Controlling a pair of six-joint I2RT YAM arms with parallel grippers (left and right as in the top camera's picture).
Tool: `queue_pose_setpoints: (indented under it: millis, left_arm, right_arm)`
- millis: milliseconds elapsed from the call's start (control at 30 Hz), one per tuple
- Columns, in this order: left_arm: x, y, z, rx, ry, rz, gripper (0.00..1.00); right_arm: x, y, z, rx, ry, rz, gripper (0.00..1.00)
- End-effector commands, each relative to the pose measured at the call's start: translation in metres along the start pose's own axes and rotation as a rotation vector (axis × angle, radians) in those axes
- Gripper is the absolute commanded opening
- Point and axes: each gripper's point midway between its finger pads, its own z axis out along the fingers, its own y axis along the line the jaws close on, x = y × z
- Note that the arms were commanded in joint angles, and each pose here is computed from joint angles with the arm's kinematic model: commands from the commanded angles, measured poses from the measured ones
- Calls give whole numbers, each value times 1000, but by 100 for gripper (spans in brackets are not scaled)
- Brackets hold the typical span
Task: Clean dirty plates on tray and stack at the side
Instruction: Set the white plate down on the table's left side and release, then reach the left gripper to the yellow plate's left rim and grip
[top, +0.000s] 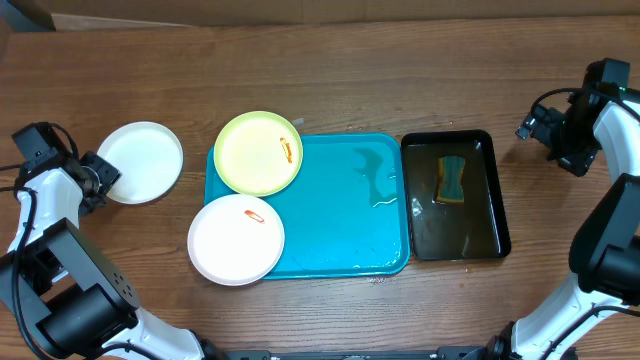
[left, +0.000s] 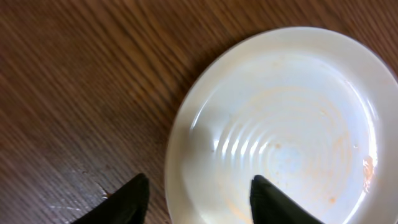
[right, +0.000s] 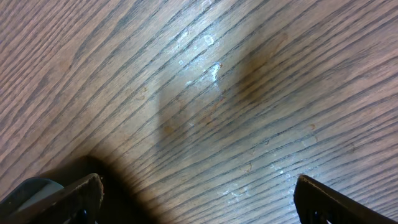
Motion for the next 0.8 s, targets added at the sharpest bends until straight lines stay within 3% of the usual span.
queue_pose_setpoints:
  millis: [0,200,367,467,767]
  left_arm:
    - [4,-34,-13,171,41,64,62]
    - [28,-90,-36,424,152,186,65]
    - [54,-130,-43,469,187,289,61]
    - [75,-153,-44,450,196,372,55]
    - [116,-189,-41,270,123,584,52]
  right_arm:
    - [-14,3,-21,-10,-68,1,100]
    - [-14,3,-21,-10,-68,1,100]
    - [-14,3,-21,-10,-67,1,100]
    - [-14,3,-21,-10,-68,1,100]
    - [-14,3,-21,-10,-67,1,100]
